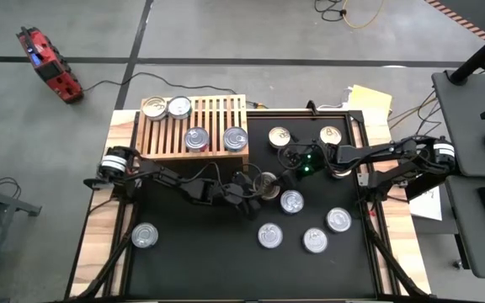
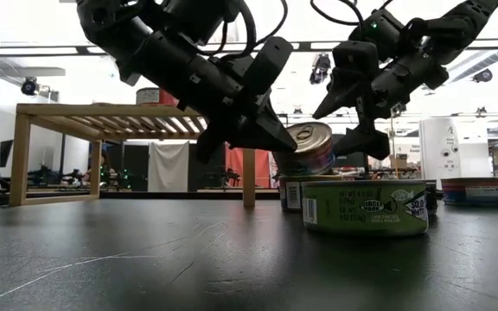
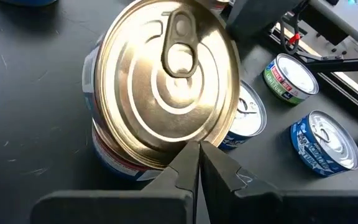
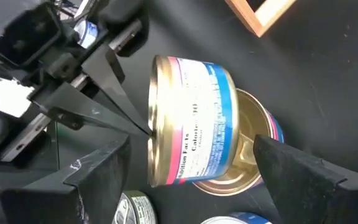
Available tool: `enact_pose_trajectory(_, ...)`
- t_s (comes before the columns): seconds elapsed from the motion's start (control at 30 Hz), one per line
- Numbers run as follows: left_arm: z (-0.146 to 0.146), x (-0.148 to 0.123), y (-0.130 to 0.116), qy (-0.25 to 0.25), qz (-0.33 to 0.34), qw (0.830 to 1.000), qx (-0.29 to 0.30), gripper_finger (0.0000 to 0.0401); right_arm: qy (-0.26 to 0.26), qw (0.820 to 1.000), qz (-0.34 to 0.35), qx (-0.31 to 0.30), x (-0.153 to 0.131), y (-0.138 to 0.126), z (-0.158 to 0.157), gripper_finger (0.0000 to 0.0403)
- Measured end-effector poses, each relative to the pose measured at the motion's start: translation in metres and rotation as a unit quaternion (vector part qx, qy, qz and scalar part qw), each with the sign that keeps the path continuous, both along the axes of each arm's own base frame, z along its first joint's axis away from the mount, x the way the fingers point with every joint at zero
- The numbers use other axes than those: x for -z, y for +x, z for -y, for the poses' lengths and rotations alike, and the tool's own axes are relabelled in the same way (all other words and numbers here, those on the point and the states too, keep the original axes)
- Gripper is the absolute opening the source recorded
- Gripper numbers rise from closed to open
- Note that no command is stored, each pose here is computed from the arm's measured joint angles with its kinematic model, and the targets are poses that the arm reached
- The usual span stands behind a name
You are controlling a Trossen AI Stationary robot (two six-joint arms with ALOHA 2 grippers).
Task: Stack canned seafood by type on shelf
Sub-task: Put the blue pink tuna can on the shelf
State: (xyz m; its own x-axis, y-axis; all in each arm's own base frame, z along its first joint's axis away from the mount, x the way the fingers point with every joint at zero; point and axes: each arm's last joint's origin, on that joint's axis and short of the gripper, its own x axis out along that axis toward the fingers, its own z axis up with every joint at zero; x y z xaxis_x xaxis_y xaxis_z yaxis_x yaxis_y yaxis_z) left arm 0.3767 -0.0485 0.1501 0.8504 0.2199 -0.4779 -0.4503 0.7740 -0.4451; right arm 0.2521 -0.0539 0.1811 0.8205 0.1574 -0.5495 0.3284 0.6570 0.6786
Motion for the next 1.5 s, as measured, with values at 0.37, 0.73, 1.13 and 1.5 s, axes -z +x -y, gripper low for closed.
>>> enact_pose_trajectory(0.37,0.001,0.003,0.002,-0.003,0.009,1.0,0.003,0.0,0.008,1.0,-0.009,-0.025,0.017,0.011,-0.004,0.0319)
enact_pose_trajectory(0.73,0.002,0.004,0.002,-0.01,0.008,1.0,0.012,0.0,-0.015,0.999,0.005,-0.044,0.017,0.014,-0.004,0.0258)
enact_pose_trajectory(1.13,0.002,0.003,0.002,-0.016,0.01,1.0,0.012,0.0,-0.015,0.998,0.009,-0.057,0.016,0.013,-0.005,0.0186)
enact_pose_trajectory(1.5,0.011,-0.017,-0.004,-0.03,0.029,0.998,0.043,0.0,-0.002,0.999,0.009,-0.038,-0.013,-0.01,-0.006,0.0186)
